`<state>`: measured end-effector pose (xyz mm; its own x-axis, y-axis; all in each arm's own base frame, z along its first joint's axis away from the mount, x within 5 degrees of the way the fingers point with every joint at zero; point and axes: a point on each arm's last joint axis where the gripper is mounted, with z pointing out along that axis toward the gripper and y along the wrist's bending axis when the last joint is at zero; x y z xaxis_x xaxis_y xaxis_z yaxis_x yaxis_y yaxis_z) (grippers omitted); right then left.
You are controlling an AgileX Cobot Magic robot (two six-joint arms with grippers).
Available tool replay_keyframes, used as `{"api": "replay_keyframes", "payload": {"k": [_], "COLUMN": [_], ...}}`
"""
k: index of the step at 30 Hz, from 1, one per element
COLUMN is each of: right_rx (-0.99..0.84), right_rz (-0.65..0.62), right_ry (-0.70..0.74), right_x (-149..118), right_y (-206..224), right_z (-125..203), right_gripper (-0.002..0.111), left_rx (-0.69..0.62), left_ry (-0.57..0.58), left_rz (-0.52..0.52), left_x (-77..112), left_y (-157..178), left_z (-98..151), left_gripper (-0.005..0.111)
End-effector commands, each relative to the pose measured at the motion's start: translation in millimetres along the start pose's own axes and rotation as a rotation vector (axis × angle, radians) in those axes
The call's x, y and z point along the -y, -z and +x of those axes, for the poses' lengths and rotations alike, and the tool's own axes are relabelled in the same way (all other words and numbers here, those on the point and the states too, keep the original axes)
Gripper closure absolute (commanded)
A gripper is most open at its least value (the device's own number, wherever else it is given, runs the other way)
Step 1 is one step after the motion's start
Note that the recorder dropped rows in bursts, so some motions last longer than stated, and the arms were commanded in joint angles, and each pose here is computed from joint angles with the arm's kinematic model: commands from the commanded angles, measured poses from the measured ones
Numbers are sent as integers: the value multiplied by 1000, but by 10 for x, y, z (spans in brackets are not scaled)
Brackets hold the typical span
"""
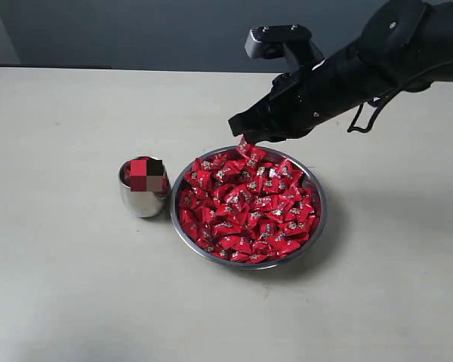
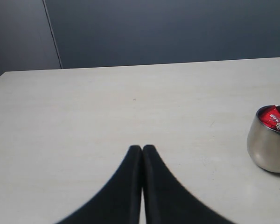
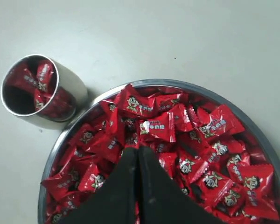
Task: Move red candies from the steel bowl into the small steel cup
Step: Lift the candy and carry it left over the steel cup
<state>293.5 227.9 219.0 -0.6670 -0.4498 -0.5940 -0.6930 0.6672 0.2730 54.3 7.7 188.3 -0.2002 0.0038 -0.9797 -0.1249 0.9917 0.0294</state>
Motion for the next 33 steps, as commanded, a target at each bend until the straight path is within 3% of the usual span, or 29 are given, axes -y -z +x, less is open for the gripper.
{"api": "replay_keyframes", "payload": {"k": [1,10,22,33], "right_rx": [49,49,18,-54], "right_rz": [-26,-67,-209,-280], "right_ry": [12,69,108,125], "right_x": [-38,-217,-563,-827], "right_y": [26,-116,-570,-934], "right_z": [-60,-134,-492,-486], "right_gripper": [109,109,109,109], "left_rx": [2,2,2,2], "left_ry": [3,3,3,3], "left_rz": [0,0,0,0], "left_x": [1,1,1,1], "left_y": [0,0,0,0], "left_z": [9,9,9,9], "left_gripper": [106,106,106,106]}}
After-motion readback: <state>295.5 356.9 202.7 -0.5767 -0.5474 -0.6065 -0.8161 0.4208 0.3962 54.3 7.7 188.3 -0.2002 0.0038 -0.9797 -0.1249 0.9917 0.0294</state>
